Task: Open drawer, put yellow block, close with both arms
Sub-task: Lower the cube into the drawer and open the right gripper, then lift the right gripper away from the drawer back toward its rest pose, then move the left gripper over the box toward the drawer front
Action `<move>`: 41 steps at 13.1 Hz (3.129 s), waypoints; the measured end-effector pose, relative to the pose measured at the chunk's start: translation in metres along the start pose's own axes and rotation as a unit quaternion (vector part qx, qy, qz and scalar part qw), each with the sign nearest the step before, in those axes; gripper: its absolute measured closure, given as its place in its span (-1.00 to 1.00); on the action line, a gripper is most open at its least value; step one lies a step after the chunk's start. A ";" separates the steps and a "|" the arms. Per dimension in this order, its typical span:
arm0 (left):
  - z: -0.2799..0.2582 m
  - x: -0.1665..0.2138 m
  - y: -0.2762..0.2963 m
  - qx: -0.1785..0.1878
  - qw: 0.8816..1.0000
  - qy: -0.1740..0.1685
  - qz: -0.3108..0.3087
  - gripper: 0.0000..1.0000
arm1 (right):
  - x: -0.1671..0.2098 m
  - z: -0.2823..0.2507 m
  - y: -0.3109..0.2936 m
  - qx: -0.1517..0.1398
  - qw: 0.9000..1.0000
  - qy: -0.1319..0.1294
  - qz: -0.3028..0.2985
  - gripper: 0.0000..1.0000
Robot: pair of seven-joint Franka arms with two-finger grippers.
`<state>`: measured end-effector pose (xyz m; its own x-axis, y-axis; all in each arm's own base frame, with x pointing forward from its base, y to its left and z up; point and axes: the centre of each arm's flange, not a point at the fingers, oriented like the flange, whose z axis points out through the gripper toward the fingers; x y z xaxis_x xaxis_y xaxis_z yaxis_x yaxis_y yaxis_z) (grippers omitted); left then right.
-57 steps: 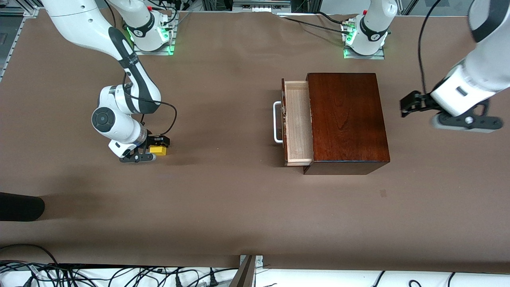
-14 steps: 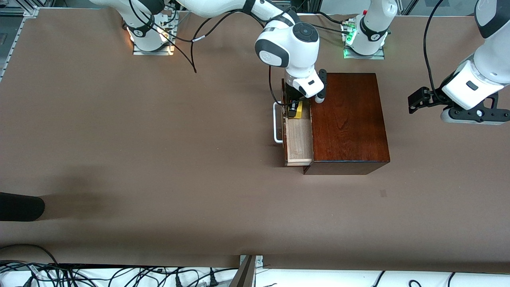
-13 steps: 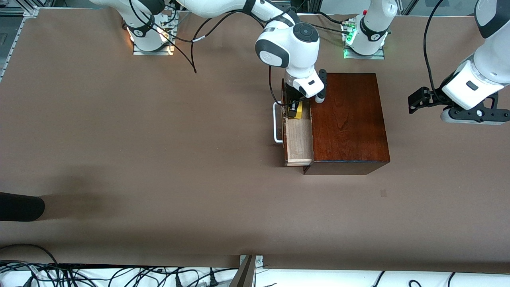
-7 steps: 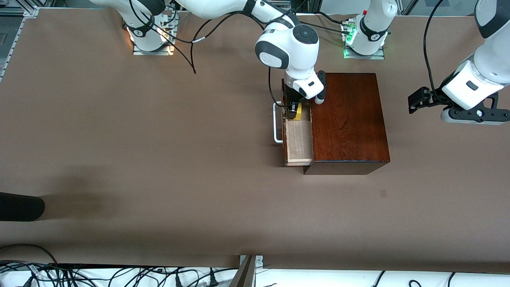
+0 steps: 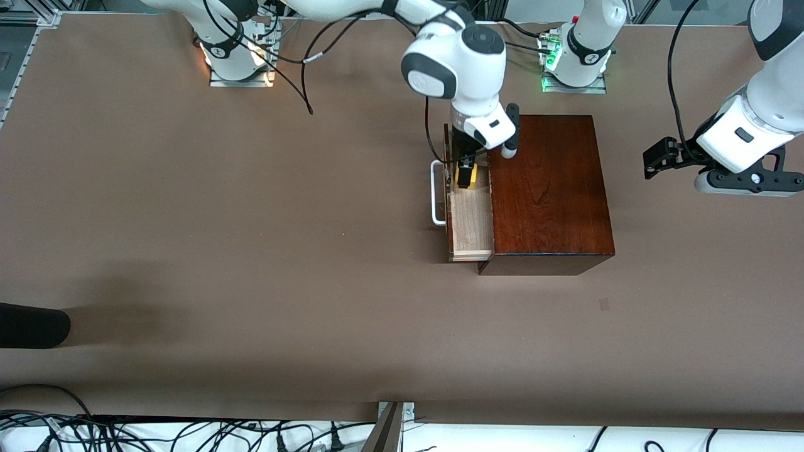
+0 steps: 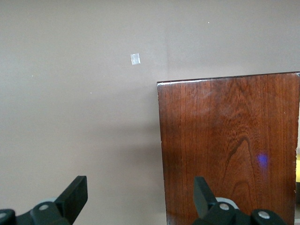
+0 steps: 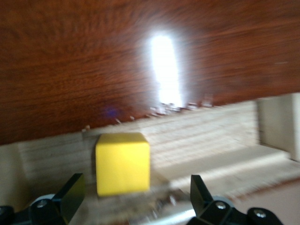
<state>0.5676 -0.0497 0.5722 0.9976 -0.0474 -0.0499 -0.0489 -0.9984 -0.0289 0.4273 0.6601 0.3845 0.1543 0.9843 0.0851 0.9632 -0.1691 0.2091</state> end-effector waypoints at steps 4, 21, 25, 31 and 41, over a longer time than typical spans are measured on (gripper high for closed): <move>0.000 0.000 0.000 0.000 1.000 0.000 0.000 -1.00 | -0.041 -0.088 0.056 -0.016 0.998 -0.025 0.048 -1.00; -0.008 -0.011 0.091 -0.033 0.994 -0.008 0.102 -1.00 | -0.480 -0.213 0.277 0.057 0.852 -0.082 0.514 -1.00; 0.020 -0.024 0.195 -0.073 0.978 -0.043 0.193 -1.00 | -0.556 -0.218 0.290 0.055 0.815 -0.098 0.569 -1.00; 0.060 -0.034 0.334 -0.124 0.943 -0.053 0.305 -1.00 | -0.559 -0.227 0.286 0.062 0.808 -0.091 0.578 -1.00; 0.149 -0.067 0.495 -0.097 0.880 0.073 0.459 -1.00 | -0.546 -0.213 0.281 0.080 0.789 -0.105 0.600 -1.00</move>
<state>0.4694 -0.5361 0.4127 0.5393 -0.8257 0.1657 -0.8419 -0.5239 0.1293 0.5664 0.0650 0.6044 0.9933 0.1094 -0.0380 0.1084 -0.9938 -0.0265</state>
